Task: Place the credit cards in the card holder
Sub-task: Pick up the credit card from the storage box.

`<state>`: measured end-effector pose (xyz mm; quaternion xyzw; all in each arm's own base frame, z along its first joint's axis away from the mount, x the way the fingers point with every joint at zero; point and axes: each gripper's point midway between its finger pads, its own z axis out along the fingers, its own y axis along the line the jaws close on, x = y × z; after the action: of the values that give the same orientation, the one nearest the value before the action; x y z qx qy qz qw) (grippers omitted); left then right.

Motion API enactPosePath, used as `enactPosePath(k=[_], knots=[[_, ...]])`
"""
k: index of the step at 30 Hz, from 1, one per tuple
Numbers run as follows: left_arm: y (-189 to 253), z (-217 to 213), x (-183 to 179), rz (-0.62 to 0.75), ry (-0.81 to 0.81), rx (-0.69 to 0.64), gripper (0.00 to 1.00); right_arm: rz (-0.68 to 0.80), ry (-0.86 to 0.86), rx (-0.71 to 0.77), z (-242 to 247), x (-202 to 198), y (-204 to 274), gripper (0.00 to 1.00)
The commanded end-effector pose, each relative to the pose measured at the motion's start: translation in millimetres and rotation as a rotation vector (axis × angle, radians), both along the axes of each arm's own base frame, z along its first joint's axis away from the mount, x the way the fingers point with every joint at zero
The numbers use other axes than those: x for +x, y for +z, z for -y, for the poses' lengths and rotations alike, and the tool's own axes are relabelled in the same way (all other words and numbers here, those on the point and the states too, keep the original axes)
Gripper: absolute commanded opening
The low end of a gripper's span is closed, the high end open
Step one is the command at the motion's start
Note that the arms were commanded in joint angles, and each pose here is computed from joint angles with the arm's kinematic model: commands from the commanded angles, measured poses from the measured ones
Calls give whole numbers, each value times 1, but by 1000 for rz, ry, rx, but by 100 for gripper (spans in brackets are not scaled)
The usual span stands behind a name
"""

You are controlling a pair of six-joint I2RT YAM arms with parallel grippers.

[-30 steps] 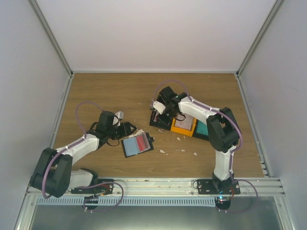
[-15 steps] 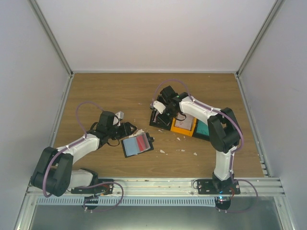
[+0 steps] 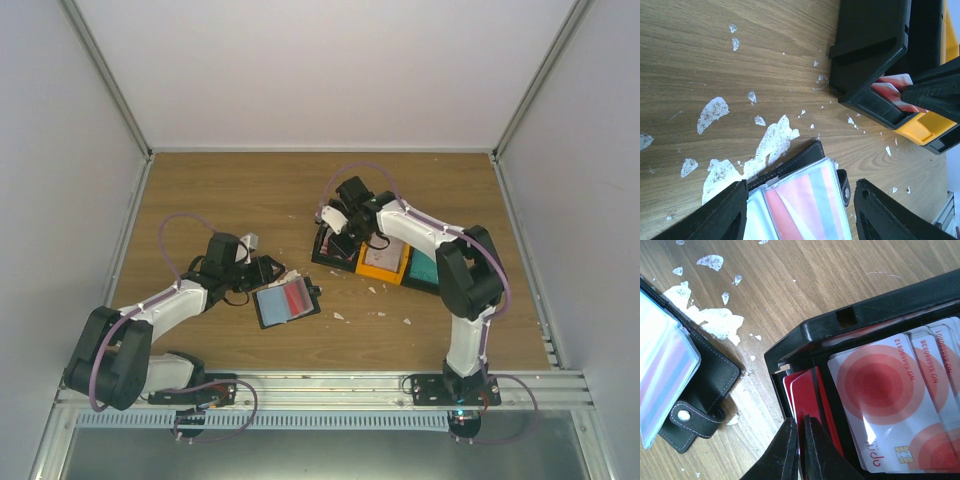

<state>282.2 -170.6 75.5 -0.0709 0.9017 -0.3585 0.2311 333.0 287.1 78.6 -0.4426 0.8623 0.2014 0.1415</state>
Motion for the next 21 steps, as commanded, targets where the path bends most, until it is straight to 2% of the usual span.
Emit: enactPosePath(k=[1, 6, 11, 15, 21], knots=[[4, 1, 4, 43, -14, -8, 60, -2, -25, 24, 4, -3, 17, 5], [5, 2, 5, 44, -19, -14, 60, 17, -51, 12, 7, 3, 17, 1], [11, 3, 7, 62, -23, -20, 61, 143, -155, -39, 16, 35, 28, 0], [23, 5, 8, 101, -32, -33, 66, 283, -229, -26, 21, 59, 59, 1], [59, 6, 7, 218, -39, -77, 72, 375, -267, 86, 17, 60, 111, 0]])
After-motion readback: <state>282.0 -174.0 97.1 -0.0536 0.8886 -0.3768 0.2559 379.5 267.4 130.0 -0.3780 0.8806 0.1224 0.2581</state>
